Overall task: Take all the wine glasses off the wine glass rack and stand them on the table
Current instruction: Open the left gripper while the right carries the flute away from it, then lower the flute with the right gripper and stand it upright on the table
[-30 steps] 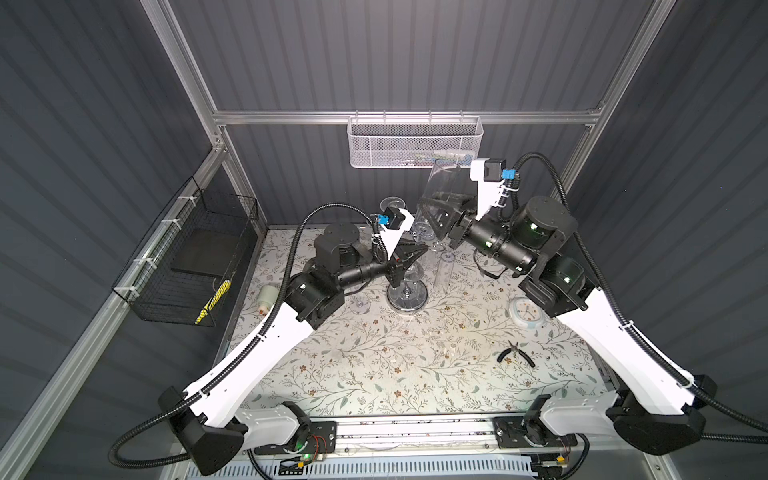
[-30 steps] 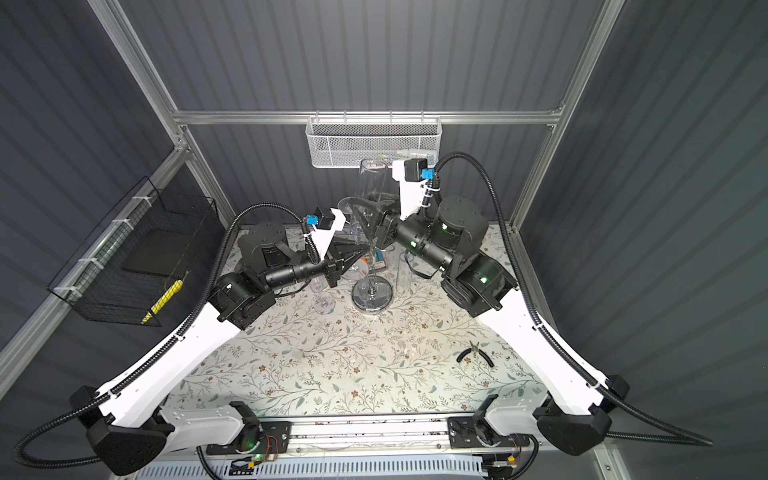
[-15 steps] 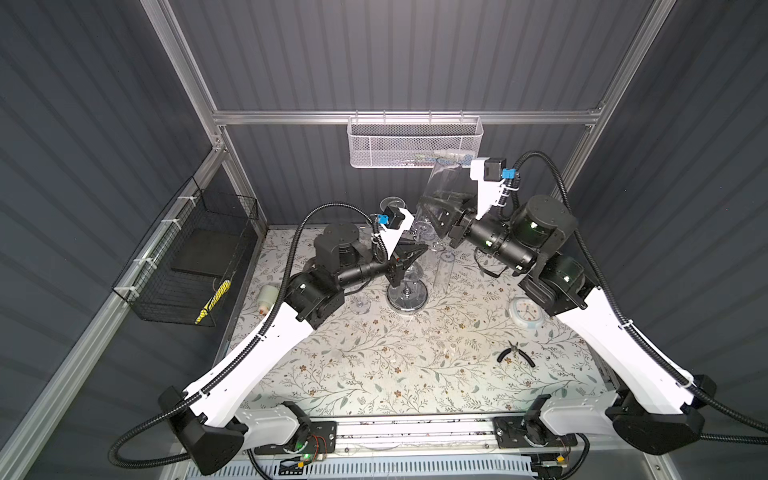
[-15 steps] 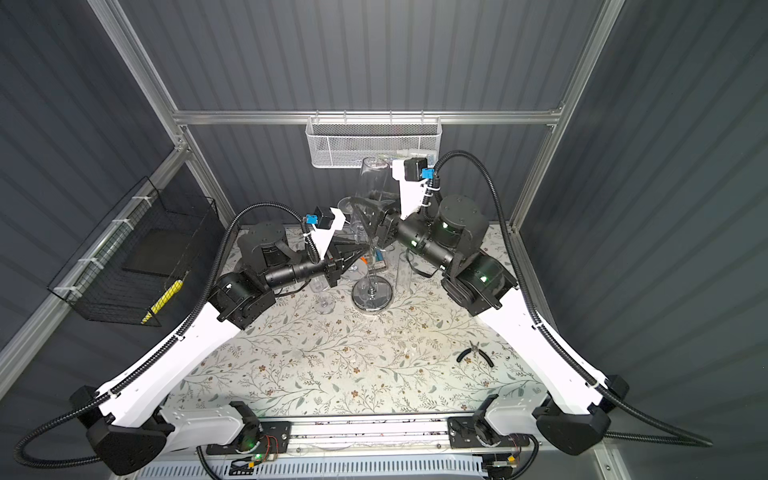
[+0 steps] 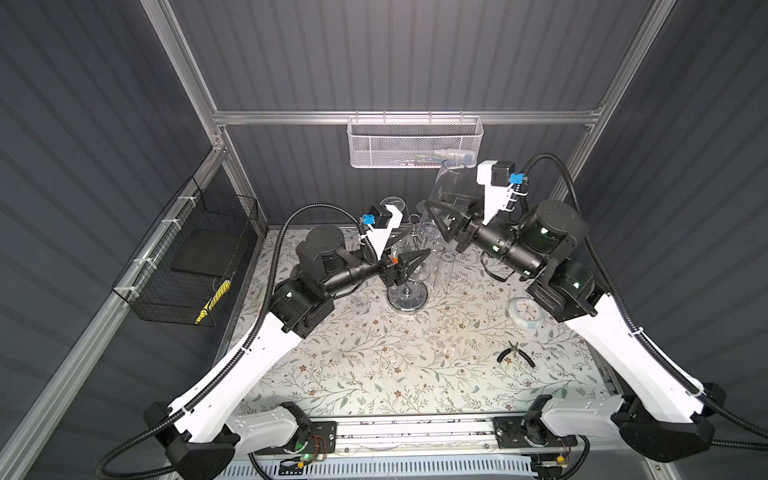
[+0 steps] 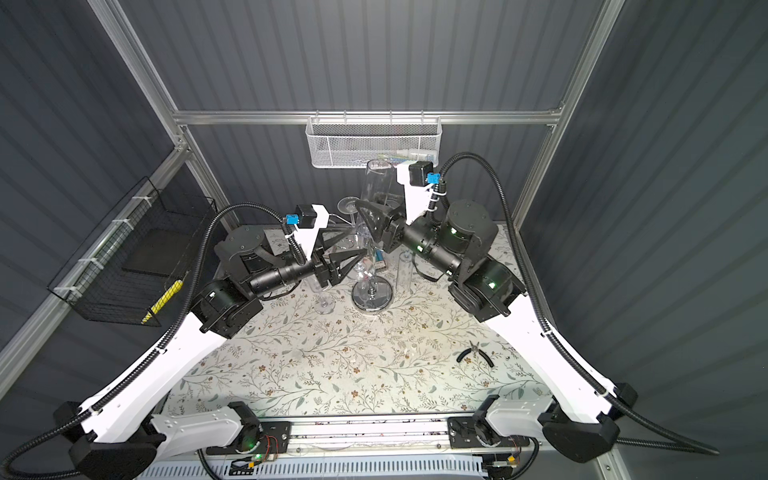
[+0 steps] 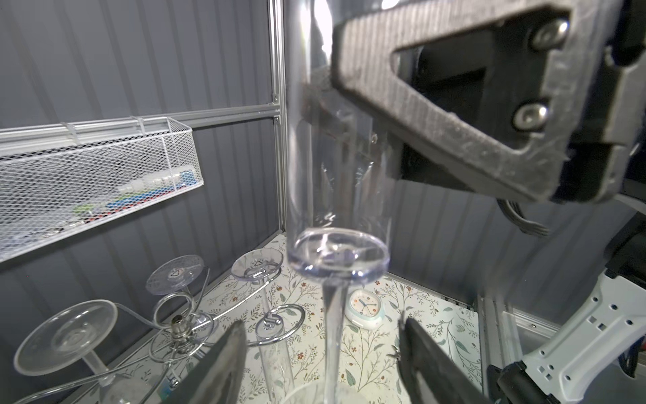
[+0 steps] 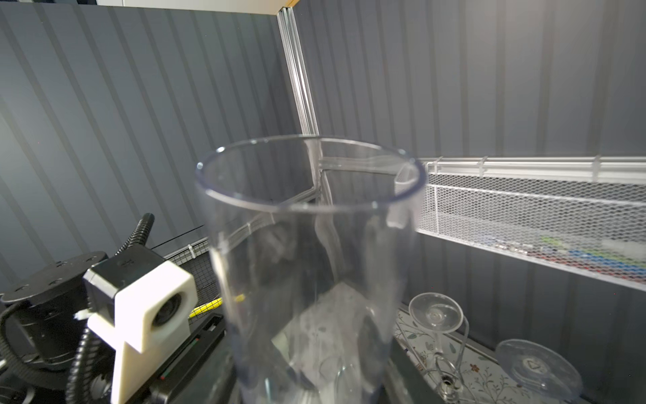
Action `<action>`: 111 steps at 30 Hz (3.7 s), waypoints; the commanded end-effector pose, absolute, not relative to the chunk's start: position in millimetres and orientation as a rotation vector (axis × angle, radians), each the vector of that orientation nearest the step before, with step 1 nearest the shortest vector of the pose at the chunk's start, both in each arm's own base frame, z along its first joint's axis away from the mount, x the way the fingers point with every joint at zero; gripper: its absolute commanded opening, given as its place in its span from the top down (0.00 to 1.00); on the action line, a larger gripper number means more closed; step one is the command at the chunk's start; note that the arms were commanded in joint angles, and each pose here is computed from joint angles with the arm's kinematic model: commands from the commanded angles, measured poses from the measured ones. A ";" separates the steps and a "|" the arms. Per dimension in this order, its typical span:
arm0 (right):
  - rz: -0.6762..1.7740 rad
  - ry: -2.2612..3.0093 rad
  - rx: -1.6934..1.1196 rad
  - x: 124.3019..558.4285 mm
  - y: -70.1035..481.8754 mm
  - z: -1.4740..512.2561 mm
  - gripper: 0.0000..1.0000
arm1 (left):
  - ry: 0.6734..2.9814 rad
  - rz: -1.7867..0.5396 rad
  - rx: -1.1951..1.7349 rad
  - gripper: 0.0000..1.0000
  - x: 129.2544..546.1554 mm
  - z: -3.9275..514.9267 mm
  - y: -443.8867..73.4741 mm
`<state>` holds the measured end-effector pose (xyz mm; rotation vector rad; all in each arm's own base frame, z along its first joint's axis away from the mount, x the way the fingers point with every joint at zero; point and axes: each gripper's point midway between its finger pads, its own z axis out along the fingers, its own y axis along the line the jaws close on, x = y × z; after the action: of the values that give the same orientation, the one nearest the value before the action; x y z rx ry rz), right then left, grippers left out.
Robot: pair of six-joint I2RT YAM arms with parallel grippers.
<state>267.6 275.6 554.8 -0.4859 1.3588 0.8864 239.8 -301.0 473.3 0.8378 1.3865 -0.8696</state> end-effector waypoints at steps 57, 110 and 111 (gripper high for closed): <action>0.222 1.446 -0.247 425.7 71.1 307.0 0.73 | 1.515 -0.760 0.437 0.27 256.8 439.6 -241.3; 0.274 1.445 -0.328 525.3 89.5 195.8 0.71 | 1.582 -0.717 0.445 0.24 267.9 415.8 -246.5; 0.274 1.450 -0.330 525.5 89.8 194.0 0.71 | 1.583 -0.717 0.445 0.24 267.9 415.3 -246.5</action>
<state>522.0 87.0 187.7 -0.3075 1.4832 0.2820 272.8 -247.8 414.1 0.4358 1.5917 -0.7183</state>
